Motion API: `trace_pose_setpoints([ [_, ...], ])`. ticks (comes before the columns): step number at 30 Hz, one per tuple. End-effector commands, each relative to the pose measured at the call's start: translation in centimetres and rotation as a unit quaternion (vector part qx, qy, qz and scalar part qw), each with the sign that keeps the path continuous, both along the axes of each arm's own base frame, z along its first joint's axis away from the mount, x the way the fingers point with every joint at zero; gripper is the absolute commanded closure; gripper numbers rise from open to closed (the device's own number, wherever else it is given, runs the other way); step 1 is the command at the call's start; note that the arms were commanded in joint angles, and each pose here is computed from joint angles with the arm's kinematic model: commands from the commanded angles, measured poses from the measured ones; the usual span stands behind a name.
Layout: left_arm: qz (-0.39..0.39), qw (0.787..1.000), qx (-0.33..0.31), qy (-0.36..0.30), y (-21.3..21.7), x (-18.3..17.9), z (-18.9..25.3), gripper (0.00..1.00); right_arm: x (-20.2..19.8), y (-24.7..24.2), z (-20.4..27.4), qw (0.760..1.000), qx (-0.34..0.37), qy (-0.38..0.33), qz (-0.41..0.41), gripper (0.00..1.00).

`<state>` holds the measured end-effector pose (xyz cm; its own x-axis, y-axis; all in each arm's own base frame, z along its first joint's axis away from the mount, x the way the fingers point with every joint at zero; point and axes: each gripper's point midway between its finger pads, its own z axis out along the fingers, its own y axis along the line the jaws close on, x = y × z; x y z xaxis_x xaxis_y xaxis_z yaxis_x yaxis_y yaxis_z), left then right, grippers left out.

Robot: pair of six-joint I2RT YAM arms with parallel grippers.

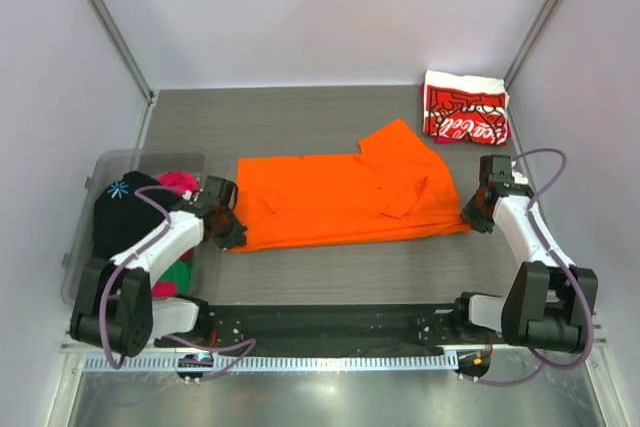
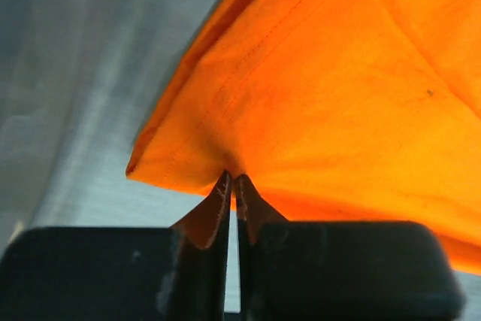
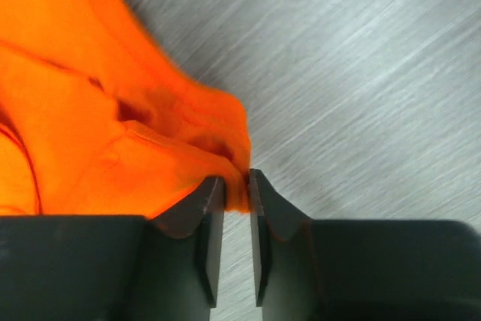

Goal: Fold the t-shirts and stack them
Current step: Fold the tshirt

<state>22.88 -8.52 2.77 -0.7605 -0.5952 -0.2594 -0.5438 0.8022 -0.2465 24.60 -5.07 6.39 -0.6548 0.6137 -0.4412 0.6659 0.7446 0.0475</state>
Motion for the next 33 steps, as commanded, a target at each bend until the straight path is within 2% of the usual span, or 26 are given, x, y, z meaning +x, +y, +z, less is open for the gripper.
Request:
trace_pose_setpoints([
  [1,0.011,1.000,0.003,0.013,0.6,-2.4,0.3,0.93,0.7,-0.3,1.6,0.997,0.012,-0.057,-0.045,0.71],
  [2,0.002,1.000,-0.013,0.014,0.0,-2.9,0.4,0.86,0.5,0.2,1.3,0.997,0.025,-0.061,-0.049,0.63],
  [3,-0.001,1.000,-0.022,0.009,-0.3,-3.0,0.7,0.60,0.5,0.6,1.6,0.996,0.035,-0.073,-0.048,0.30],
  [5,-0.011,0.999,-0.046,-0.017,-1.4,-3.0,2.2,0.41,0.8,1.1,1.9,0.994,0.049,-0.085,-0.048,0.00],
  [6,-0.016,0.998,-0.055,-0.028,-1.7,-2.9,2.9,0.36,0.9,1.0,2.2,0.994,0.046,-0.091,-0.047,0.00],
  [7,-0.017,0.998,-0.055,-0.030,-1.7,-3.1,3.4,0.24,1.1,0.8,2.7,0.993,0.039,-0.098,-0.044,0.00],
  [8,-0.025,0.997,-0.053,-0.052,-1.7,-2.3,5.0,0.22,1.7,0.7,3.6,0.993,0.034,-0.106,-0.029,0.00],
  [13,-0.083,0.992,0.006,-0.097,-0.5,-0.2,10.0,0.21,5.6,2.9,7.5,0.984,0.054,-0.155,0.071,0.00],
  [14,-0.106,0.989,0.024,-0.104,-0.1,0.0,10.4,0.21,7.2,4.2,8.8,0.977,0.073,-0.170,0.103,0.00],
  [19,-0.150,0.977,0.067,-0.136,0.8,1.1,12.8,0.23,13.3,7.9,11.2,0.960,0.062,-0.176,0.209,0.00],
  [20,-0.150,0.975,0.079,-0.142,1.2,1.3,12.9,0.23,15.2,10.1,12.8,0.949,0.069,-0.192,0.240,0.00],
  [22,-0.152,0.971,0.100,-0.152,1.9,1.5,13.0,0.23,17.7,11.5,10.5,0.949,0.089,-0.163,0.256,0.00],
  [23,-0.149,0.971,0.108,-0.155,2.2,1.7,13.1,0.23,19.7,12.3,12.2,0.942,0.088,-0.184,0.267,0.00],
  [24,-0.150,0.970,0.105,-0.157,2.1,1.6,13.2,0.23,21.1,12.7,9.6,0.948,0.087,-0.155,0.266,0.00],
  [25,-0.153,0.969,0.103,-0.162,1.9,1.8,13.3,0.23,22.2,13.2,9.2,0.946,0.085,-0.154,0.272,0.00],
  [26,-0.154,0.969,0.101,-0.164,1.8,1.9,13.2,0.24,24.3,13.3,10.8,0.943,0.077,-0.177,0.272,0.02],
  [27,-0.149,0.970,0.101,-0.165,1.9,2.0,13.2,0.24,25.5,13.5,10.0,0.944,0.074,-0.171,0.272,0.02],
  [28,-0.144,0.971,0.101,-0.164,2.0,2.0,13.1,0.24,26.6,13.5,7.4,0.949,0.072,-0.145,0.270,0.03],
  [29,-0.143,0.971,0.101,-0.161,2.1,2.0,13.0,0.24,28.7,13.5,8.6,0.947,0.064,-0.165,0.269,0.06],
  [30,-0.142,0.972,0.103,-0.159,2.2,2.0,12.9,0.24,29.6,13.7,8.3,0.946,0.059,-0.164,0.272,0.08],
  [31,-0.140,0.972,0.103,-0.156,2.3,2.0,12.9,0.24,30.5,13.7,5.7,0.951,0.051,-0.142,0.271,0.09],
  [33,-0.143,0.972,0.101,-0.154,2.2,1.9,12.7,0.25,32.2,14.5,6.2,0.945,0.029,-0.154,0.286,0.11],
])
